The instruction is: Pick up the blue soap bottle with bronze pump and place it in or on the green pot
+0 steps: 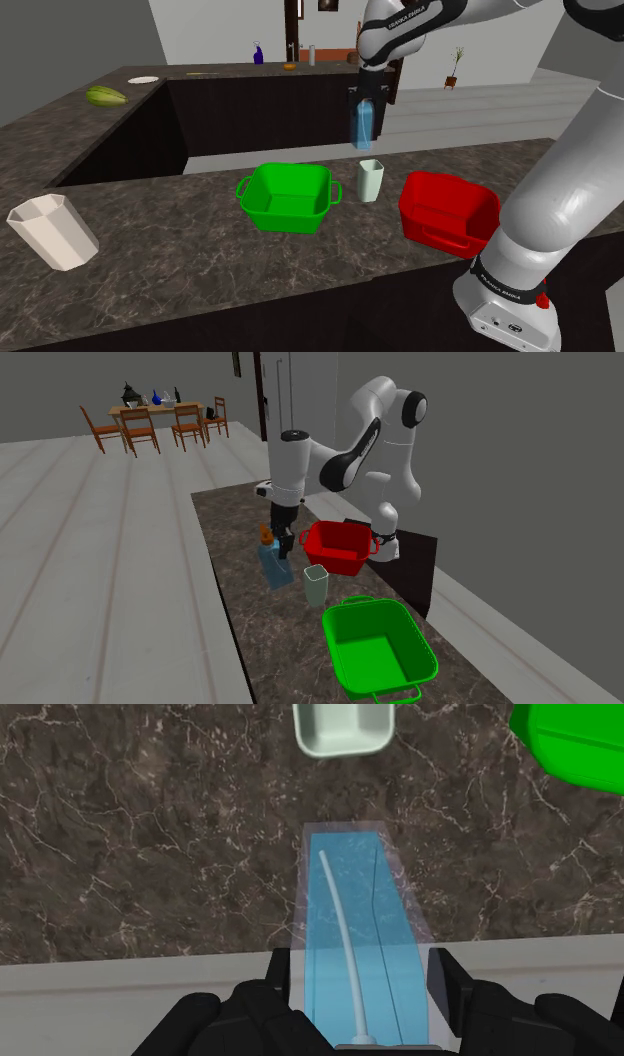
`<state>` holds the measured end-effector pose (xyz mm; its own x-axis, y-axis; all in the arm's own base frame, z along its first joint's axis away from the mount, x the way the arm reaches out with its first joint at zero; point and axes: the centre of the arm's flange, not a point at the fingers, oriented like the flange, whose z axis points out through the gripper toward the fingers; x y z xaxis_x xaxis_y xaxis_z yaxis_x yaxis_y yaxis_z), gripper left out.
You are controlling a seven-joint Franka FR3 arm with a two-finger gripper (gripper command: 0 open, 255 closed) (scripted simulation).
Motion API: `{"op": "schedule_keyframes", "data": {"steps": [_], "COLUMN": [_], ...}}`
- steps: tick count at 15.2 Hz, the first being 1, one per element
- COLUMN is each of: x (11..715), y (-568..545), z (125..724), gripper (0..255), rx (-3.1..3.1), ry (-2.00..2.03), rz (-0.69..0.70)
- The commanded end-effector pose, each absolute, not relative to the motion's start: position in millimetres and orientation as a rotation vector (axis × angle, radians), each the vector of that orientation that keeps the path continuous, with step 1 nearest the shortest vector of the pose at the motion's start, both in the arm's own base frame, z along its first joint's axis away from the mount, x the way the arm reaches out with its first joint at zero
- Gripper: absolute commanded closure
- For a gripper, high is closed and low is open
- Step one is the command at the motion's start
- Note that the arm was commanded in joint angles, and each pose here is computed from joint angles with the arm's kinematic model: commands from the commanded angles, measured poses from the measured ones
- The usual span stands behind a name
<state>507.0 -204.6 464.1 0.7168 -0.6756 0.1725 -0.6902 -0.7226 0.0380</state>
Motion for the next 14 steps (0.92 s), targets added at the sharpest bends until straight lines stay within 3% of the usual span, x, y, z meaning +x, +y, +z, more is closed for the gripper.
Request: {"op": "schedule_keyframes", "data": {"steps": [1, 8, 14], "x": [506.5, 506.5, 516.5], "y": [-204.1, -204.1, -125.7], "z": [475.3, 510.9, 516.4], "gripper": [255, 255, 255], "rx": [2.818, 2.818, 2.818], "ry": [-1.124, -1.124, -1.124], "rz": [0.223, 0.223, 0.223]}}
